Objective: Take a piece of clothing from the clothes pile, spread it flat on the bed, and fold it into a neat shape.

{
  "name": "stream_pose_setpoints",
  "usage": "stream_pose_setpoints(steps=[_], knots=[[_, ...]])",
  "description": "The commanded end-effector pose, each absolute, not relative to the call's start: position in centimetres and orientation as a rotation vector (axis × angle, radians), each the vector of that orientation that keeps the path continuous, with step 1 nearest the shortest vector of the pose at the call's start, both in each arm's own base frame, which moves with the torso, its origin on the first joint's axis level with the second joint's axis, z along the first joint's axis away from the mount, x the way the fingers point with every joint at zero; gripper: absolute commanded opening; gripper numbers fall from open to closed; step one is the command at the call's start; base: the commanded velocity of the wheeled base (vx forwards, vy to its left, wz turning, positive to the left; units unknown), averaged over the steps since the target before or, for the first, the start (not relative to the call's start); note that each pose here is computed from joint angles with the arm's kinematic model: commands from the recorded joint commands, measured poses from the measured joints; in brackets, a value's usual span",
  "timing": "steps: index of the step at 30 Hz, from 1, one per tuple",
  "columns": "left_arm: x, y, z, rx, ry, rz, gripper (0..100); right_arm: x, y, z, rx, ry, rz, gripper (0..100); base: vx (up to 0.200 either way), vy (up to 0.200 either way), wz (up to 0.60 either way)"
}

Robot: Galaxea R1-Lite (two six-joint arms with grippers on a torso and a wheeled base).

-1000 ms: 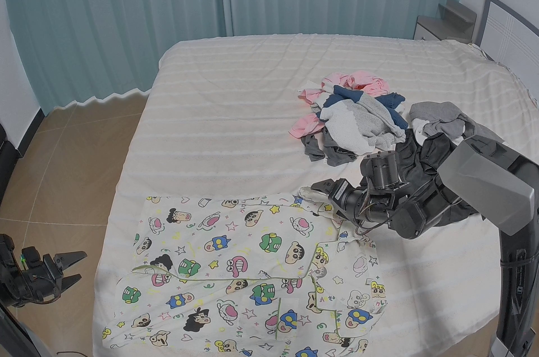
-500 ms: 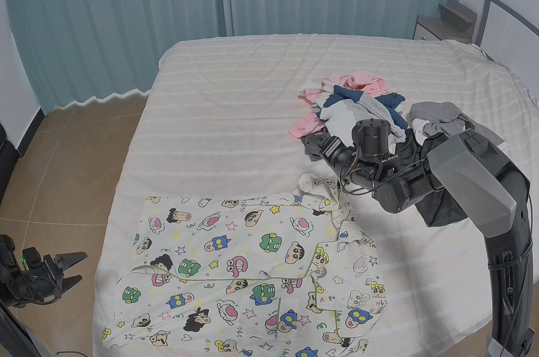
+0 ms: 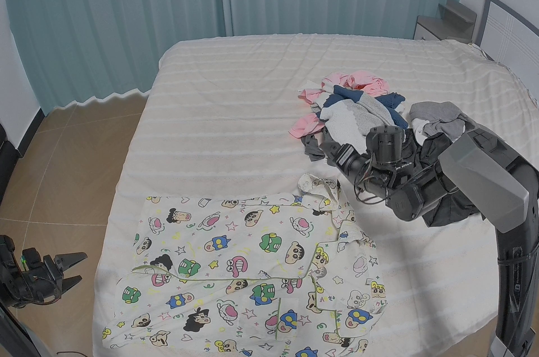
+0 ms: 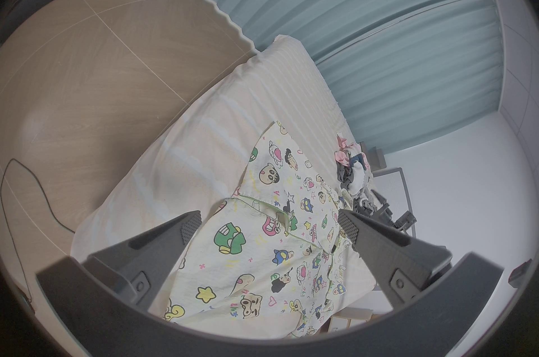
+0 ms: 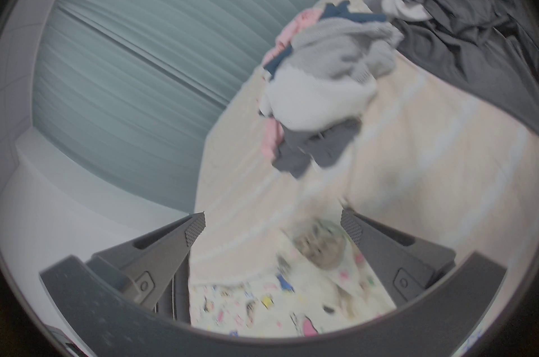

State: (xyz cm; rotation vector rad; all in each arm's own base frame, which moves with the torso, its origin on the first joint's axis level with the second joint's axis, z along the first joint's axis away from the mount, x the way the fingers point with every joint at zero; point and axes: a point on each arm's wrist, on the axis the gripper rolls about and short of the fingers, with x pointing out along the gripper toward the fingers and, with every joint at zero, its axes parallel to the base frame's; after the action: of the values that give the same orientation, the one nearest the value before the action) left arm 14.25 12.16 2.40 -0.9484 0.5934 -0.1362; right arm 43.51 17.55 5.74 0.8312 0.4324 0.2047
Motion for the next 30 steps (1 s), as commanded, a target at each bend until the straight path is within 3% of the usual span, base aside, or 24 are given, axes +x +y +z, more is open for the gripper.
stream_pose_setpoints(steps=[1,14,30], knots=[[14.2,12.1,2.4,-0.950,0.594,-0.135,100,39.8,18.0,4.7,0.782,0.553,0.197,100,0.000,0.000,0.00],[14.2,12.2,2.4,-0.951,0.595,-0.135,100,35.7,22.0,4.1,0.720,0.696,0.269,100,0.000,0.000,0.00],[14.2,12.1,2.3,-0.953,0.595,-0.136,100,38.5,21.6,0.2,0.711,0.708,0.186,100,0.000,0.000,0.00]])
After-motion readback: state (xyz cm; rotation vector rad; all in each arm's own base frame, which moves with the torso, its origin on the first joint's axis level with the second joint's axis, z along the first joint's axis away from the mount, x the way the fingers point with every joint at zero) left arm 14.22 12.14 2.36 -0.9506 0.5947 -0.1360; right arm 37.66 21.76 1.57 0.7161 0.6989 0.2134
